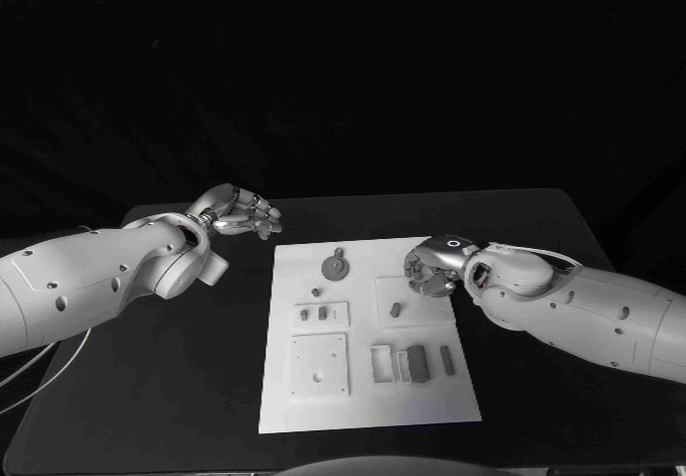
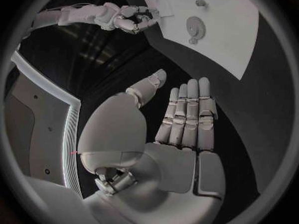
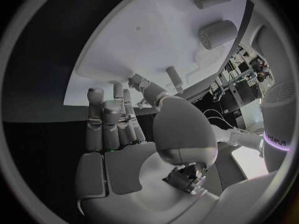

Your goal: Assemble the parts on the task board

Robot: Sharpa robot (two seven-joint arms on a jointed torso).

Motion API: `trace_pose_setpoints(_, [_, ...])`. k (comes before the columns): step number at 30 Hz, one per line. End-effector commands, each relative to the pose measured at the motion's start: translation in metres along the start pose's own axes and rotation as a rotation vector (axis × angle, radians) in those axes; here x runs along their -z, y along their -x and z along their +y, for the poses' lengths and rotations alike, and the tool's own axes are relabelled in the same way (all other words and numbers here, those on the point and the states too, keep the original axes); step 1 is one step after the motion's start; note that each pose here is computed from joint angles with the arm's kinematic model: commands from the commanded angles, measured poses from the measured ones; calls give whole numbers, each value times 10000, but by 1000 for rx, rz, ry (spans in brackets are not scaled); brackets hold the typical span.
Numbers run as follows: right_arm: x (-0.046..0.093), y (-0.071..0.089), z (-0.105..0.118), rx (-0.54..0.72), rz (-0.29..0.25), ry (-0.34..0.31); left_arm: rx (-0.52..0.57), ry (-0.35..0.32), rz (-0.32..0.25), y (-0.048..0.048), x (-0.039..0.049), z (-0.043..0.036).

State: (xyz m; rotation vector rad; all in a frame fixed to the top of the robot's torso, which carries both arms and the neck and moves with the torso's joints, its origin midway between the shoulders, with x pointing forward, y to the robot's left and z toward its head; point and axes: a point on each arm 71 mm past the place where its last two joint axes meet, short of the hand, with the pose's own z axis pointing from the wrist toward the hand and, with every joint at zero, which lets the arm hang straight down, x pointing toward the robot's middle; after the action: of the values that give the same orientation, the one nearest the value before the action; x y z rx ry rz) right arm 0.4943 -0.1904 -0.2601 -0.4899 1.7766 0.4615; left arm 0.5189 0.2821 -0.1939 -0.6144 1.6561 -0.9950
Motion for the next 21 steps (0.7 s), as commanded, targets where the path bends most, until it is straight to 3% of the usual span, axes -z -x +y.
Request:
trace_pose_setpoints(1, [-5, -72, 21, 14, 43, 6, 10, -1, -7, -5, -6, -13])
trace_pose_setpoints(21, [-24, -130, 63, 9, 81, 18, 8, 12, -16, 9, -8, 1])
